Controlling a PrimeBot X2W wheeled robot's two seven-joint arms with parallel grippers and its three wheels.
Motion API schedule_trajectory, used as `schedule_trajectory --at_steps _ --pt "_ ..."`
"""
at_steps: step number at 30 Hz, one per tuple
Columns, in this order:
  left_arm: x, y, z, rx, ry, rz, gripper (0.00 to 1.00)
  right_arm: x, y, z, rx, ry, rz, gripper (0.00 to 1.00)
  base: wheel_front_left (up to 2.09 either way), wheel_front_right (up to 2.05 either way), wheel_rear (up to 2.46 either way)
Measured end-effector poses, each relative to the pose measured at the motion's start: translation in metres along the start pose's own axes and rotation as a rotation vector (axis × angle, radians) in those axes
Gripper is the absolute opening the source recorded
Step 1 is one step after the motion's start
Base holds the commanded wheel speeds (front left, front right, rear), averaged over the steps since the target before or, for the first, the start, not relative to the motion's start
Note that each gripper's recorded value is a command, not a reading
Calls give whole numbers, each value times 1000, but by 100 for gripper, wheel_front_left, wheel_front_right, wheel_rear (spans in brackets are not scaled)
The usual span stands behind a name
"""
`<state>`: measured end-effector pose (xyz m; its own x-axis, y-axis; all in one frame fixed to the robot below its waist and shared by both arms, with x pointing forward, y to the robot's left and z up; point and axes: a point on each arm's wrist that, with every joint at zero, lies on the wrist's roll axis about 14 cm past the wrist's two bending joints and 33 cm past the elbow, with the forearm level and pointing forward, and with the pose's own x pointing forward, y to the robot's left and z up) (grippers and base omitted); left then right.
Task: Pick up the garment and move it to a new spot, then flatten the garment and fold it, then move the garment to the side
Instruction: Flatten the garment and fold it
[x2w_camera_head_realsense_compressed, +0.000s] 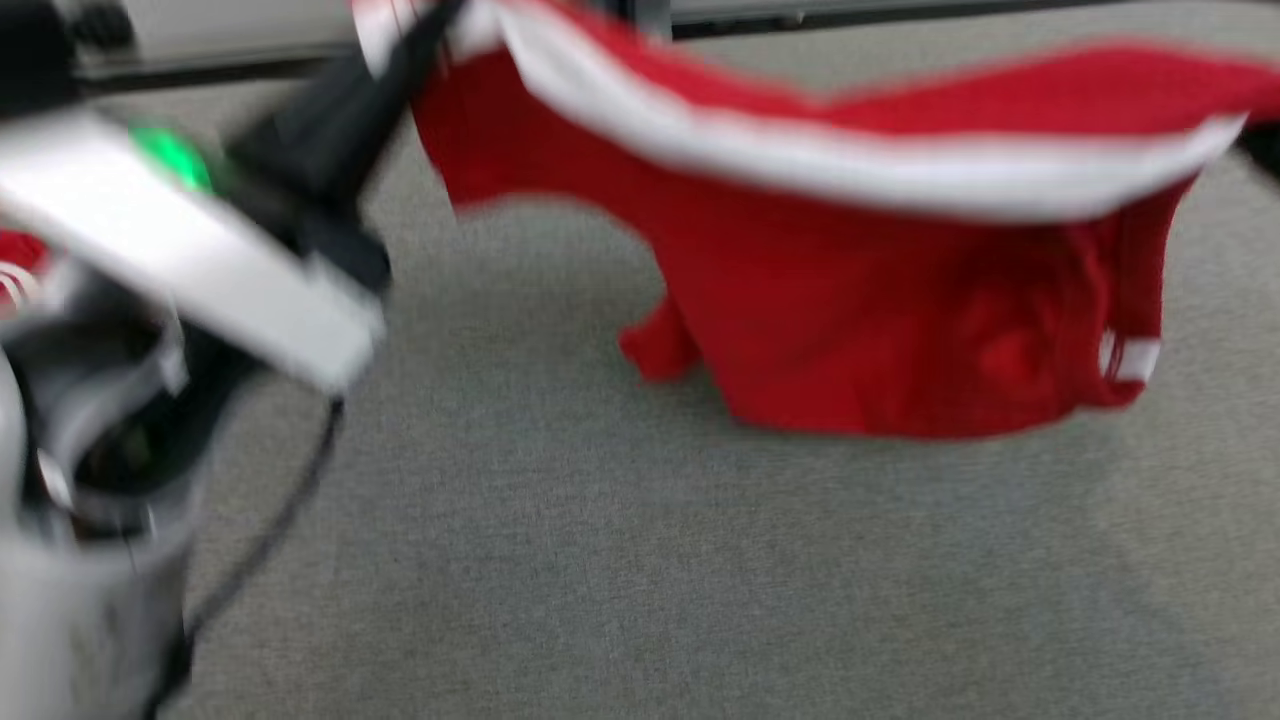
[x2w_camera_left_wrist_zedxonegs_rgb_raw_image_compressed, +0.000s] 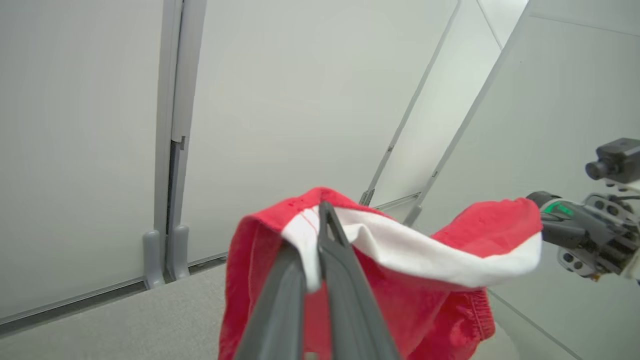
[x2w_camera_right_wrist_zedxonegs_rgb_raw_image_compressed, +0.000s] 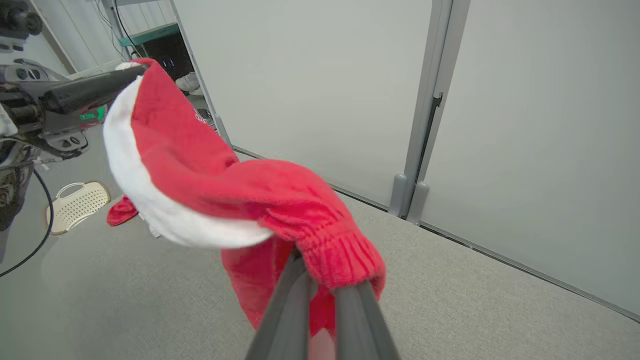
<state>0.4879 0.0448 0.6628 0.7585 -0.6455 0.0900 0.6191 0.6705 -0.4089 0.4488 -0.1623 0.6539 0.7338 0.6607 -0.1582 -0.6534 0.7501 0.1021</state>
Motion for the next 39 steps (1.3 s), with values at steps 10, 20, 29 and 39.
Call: schedule_trajectory --at_steps 10,20,29,39 --pt "113 126 76 30 -231 262 0 155 -78 64 -149 -154 -95 0 0 0 0" --pt "116 202 -9 23 -182 373 0 230 -78 -56 -120 -40 -22 0 0 0 0" --pt "10 194 -193 -128 128 478 0 142 -20 -203 6 267 128 0 0 0 0" --pt "-150 114 -242 -303 172 676 0 4 47 -252 173 457 146 0 0 0 0"
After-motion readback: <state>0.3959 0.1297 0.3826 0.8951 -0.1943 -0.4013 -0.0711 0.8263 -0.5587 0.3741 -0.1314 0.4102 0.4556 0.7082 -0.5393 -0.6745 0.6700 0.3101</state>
